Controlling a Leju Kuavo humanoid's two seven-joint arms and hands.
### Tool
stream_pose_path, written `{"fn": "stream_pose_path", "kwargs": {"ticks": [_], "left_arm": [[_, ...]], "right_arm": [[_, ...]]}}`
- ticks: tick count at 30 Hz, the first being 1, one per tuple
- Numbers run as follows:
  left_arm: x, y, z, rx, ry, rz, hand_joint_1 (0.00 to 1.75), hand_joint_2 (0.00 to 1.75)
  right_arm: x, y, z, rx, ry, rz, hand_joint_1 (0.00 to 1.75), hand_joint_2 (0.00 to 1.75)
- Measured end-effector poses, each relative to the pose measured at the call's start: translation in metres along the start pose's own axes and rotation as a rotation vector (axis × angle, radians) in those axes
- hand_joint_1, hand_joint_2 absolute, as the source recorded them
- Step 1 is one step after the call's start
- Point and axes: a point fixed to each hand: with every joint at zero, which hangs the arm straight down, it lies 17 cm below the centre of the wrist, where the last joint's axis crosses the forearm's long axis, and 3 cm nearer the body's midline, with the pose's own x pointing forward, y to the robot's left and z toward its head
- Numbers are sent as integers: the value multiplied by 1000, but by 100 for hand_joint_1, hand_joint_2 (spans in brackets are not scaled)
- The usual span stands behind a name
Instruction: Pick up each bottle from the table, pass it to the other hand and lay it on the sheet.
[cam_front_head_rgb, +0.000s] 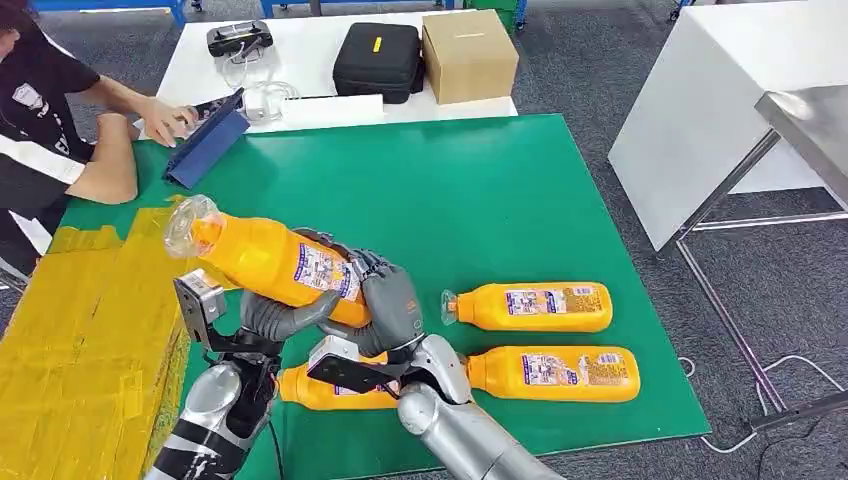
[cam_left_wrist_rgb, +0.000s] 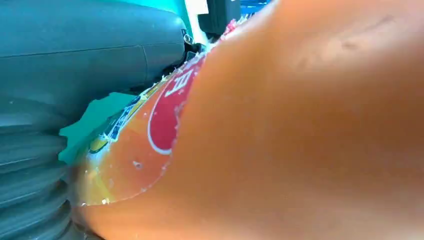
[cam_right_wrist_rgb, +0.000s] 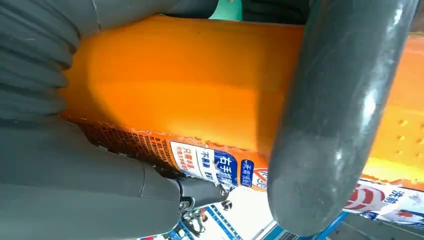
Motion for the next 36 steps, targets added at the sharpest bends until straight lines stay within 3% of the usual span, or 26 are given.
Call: {"fn": "stream_pose_path", "kwargs": {"ticks": [16,17,20,21,23,24,25,26,27,28,30,33,36], "left_arm": [[0,0,0,0,0,0,175,175],[0,0,0,0,0,0,175,175],[-2,3,-1,10,12,-14,175,175],[-13,23,-3,46,69,-102,175,175],[-47,106,-13,210,289,-441,175,175],[-41,176,-2,415,359,-663,175,175],[-16,233,16,618,363,-892,175,175],[29,266,28,757,263,-1190,175,175],[62,257,18,750,127,-1452,175,175],[67,236,-1,630,48,-1678,175,175],[46,214,-14,387,15,-2027,175,175],[36,234,-4,413,104,-1992,175,175],[39,256,5,524,174,-1827,175,175]], "right_arm": [[0,0,0,1,1,0,175,175],[0,0,0,1,0,0,0,175],[-1,1,1,4,5,-8,0,175],[-5,2,3,9,39,-61,0,175],[-12,-20,11,-32,114,-180,0,175],[-3,-33,7,-45,89,-194,0,175],[8,-41,3,-56,70,-214,0,175],[14,-50,3,-74,55,-223,0,175],[16,-58,5,-92,52,-228,0,175],[15,-65,6,-103,49,-224,0,175],[25,-74,5,-121,19,-222,0,175],[32,-82,5,-139,0,-226,0,175],[32,-86,7,-150,-1,-227,0,175]]}}
